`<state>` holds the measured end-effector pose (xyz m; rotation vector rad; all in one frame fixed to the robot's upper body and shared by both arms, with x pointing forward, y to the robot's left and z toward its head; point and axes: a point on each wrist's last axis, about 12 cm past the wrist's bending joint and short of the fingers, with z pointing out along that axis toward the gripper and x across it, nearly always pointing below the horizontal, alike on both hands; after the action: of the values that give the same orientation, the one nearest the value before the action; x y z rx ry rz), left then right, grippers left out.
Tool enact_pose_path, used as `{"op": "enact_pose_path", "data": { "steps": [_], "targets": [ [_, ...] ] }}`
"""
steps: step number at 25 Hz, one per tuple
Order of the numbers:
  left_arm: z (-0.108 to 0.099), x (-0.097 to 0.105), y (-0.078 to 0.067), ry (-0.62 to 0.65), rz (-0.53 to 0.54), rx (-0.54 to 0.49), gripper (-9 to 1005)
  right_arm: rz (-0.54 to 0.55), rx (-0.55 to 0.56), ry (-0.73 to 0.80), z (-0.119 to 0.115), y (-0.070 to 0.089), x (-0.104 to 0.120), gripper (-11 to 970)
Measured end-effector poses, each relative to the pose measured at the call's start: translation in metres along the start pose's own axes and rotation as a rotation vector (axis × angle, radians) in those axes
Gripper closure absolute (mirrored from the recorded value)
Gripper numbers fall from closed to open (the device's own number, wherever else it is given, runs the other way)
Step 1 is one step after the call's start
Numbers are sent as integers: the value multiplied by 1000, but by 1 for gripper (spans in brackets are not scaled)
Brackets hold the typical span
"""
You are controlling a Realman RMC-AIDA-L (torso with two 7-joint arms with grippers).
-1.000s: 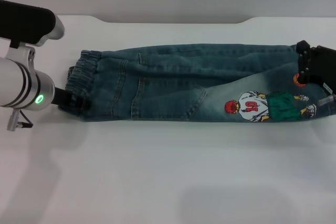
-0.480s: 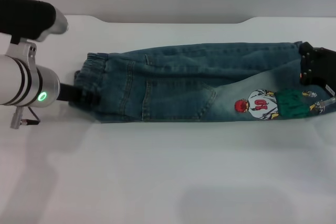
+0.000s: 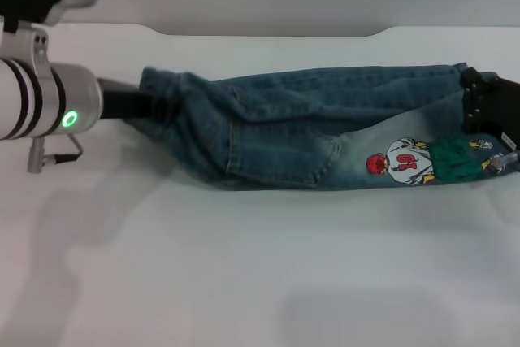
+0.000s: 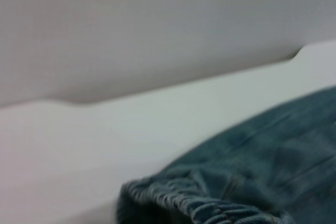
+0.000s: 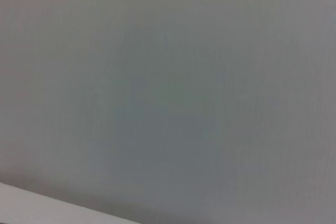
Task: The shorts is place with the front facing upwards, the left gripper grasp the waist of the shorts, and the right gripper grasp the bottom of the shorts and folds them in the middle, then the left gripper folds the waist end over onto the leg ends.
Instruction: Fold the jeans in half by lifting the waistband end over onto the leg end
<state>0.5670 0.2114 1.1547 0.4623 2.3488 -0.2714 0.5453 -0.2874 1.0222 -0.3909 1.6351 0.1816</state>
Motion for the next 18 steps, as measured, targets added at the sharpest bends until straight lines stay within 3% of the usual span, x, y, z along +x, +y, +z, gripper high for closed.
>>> {"op": "enact_pose_path", "data": {
  "steps": [3,10,18],
  "targets": [
    [-11,-12,-11,-105,9,84,686,16,-9,6,3,2,0,960],
    [-21,-26,-23,-167,49,126,762,37,-60,18,17,10,-6,960],
    [-40,-48,-41,-275,113,166,815,54,-172,88,46,32,-16,959]
  ]
}}
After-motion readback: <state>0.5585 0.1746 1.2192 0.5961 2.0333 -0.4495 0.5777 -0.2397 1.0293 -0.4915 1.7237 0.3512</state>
